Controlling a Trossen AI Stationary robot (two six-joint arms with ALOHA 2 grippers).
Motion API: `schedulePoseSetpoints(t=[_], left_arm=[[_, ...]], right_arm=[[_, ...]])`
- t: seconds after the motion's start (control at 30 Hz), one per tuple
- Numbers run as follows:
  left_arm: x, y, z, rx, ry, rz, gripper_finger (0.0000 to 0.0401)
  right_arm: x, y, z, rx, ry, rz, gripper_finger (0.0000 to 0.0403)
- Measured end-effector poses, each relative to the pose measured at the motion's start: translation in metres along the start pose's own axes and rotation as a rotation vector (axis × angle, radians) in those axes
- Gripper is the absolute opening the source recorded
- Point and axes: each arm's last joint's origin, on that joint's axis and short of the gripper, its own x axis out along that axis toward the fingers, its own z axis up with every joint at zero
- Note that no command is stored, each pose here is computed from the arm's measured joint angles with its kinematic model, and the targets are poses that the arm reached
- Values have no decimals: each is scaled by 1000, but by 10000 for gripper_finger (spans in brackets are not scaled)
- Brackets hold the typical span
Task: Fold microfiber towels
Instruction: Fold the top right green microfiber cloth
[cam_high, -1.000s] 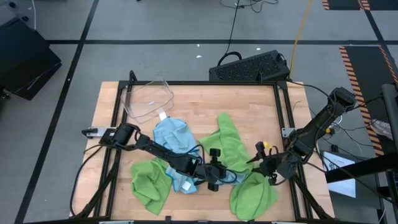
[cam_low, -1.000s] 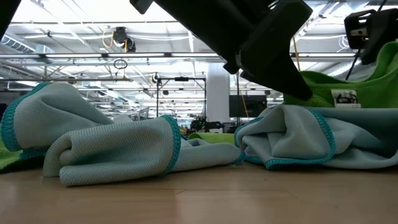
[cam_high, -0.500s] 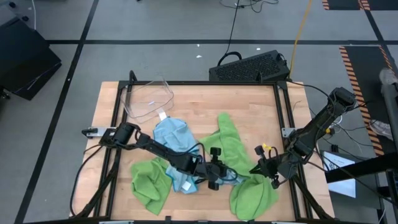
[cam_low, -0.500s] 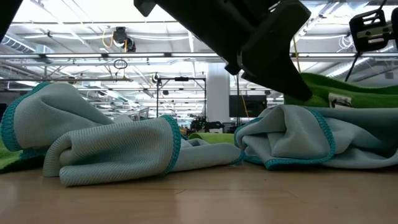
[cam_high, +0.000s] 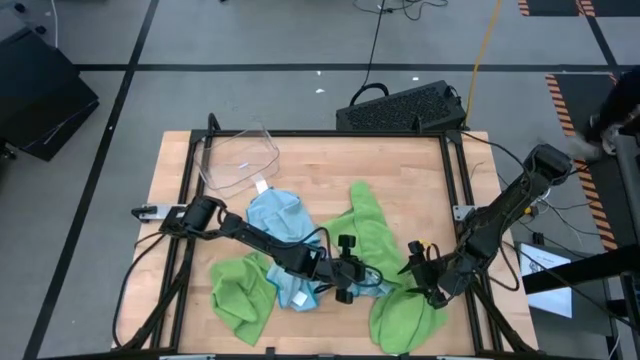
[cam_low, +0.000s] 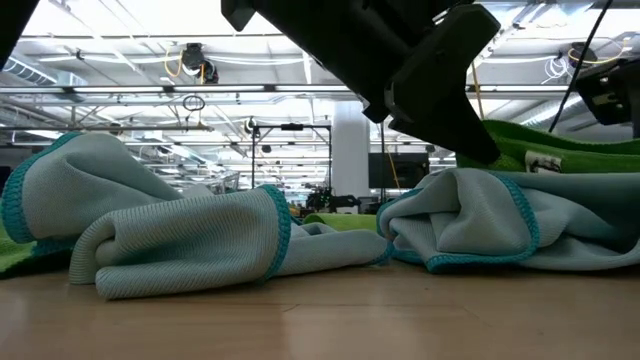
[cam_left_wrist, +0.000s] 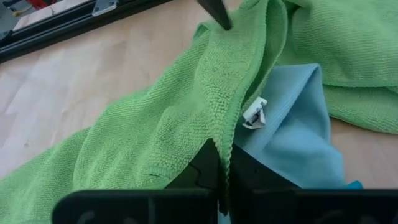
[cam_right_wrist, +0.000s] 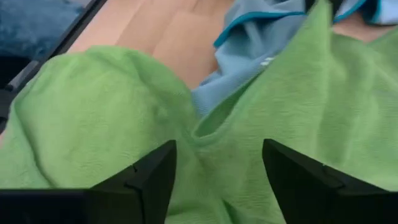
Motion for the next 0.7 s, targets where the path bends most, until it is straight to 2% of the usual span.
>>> schedulePoseSetpoints(t=[0.2, 0.37, 0.7], left_arm=[[1, 3, 0, -6, 1, -30, 8], [2, 3, 0, -2, 1, -30, 6], [2, 5, -1, -7, 3, -26, 5]], right_arm=[[-2, 6, 2, 27, -36, 35, 220], [2, 10, -3, 9, -26, -12, 194], [12, 10, -8, -34, -1, -93, 174]])
